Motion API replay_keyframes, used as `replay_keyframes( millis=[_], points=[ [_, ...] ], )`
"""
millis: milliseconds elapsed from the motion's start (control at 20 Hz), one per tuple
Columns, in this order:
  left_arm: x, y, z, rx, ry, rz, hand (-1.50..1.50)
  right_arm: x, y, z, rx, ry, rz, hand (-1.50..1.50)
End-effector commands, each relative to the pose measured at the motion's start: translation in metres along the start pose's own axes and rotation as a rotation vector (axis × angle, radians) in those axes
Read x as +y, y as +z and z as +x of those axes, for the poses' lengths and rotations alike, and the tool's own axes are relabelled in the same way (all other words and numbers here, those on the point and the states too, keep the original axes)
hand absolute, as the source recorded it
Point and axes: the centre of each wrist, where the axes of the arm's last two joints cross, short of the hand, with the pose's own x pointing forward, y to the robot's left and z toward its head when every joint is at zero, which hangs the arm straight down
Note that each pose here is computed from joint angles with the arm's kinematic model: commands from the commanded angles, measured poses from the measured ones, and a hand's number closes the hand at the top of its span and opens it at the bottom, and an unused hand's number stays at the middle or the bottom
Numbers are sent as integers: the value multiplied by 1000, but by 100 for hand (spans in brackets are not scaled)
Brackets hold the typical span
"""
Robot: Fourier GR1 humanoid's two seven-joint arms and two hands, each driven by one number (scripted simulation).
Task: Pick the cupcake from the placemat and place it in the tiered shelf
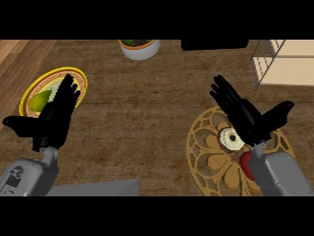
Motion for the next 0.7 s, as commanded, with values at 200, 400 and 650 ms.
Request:
replay_keyframes(
  millis=[200, 400, 650],
  points=[
    [28, 15, -12, 184, -50, 44, 0, -71, 16, 81, -258, 307, -165, 150],
    [42, 34, -19, 285, -37, 24, 0, -130, 56, 63, 50, 526, -399, 150],
    [56, 47, -24, 347, -57, 22, 0, -150, 72, 73, -3, 521, -339, -150]
  ],
)
